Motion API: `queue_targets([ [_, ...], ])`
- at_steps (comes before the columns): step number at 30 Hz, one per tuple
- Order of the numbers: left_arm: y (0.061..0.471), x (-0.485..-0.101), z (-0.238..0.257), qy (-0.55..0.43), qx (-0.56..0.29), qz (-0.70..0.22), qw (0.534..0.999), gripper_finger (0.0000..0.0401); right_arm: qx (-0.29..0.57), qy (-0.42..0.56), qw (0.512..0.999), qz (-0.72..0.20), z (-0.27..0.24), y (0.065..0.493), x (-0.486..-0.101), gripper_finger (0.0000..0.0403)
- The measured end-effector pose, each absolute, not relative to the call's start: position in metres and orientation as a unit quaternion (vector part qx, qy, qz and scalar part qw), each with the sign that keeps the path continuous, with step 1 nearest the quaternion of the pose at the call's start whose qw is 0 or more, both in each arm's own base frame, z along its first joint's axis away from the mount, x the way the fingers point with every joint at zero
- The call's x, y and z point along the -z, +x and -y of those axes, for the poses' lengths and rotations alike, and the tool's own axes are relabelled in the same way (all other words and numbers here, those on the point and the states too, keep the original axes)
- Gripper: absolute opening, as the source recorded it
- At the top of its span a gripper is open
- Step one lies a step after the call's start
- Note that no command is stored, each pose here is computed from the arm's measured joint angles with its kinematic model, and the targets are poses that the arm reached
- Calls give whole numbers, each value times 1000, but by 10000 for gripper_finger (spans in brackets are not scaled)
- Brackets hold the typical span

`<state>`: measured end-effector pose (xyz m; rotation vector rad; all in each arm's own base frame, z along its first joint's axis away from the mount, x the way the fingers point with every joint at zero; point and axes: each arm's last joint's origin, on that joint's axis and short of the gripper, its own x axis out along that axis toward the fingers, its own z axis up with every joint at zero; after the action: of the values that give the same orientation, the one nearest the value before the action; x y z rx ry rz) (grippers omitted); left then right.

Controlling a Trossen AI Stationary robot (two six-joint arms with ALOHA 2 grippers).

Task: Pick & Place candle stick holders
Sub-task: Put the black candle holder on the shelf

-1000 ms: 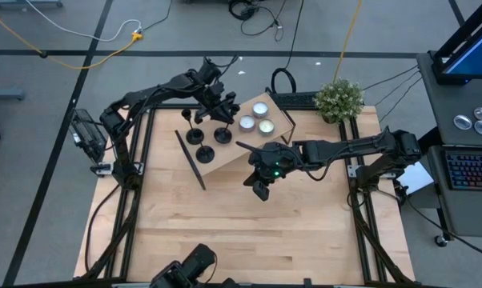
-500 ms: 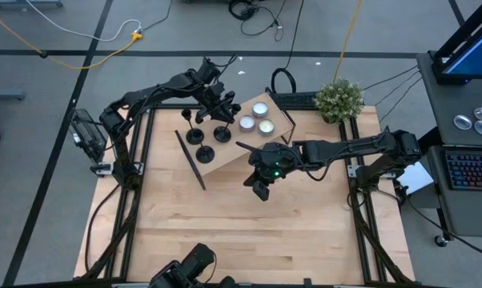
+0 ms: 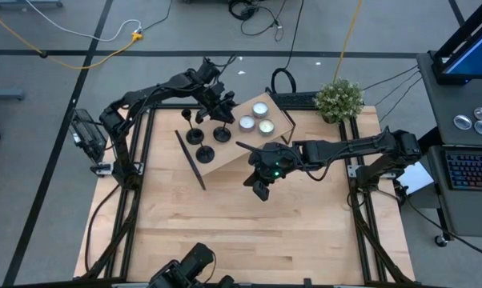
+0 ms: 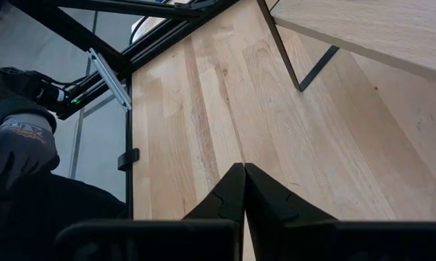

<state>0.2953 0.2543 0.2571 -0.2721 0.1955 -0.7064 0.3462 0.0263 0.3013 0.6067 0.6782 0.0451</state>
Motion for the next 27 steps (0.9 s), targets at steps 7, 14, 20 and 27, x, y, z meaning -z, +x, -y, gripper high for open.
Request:
queue_targets([
  [7,293,-256,-255,-139,339,-101,925,64,-22,293,898,-327,-26,346,-301,0],
  [14,294,-255,-256,-133,320,-120,930,91,-22,293,898,-327,-26,346,-301,0],
  [20,294,-255,-256,-143,318,-124,929,119,-22,292,898,-327,-26,346,-301,0],
  [27,294,-257,-256,-144,292,-149,934,147,-24,286,900,-327,-26,346,-301,0],
])
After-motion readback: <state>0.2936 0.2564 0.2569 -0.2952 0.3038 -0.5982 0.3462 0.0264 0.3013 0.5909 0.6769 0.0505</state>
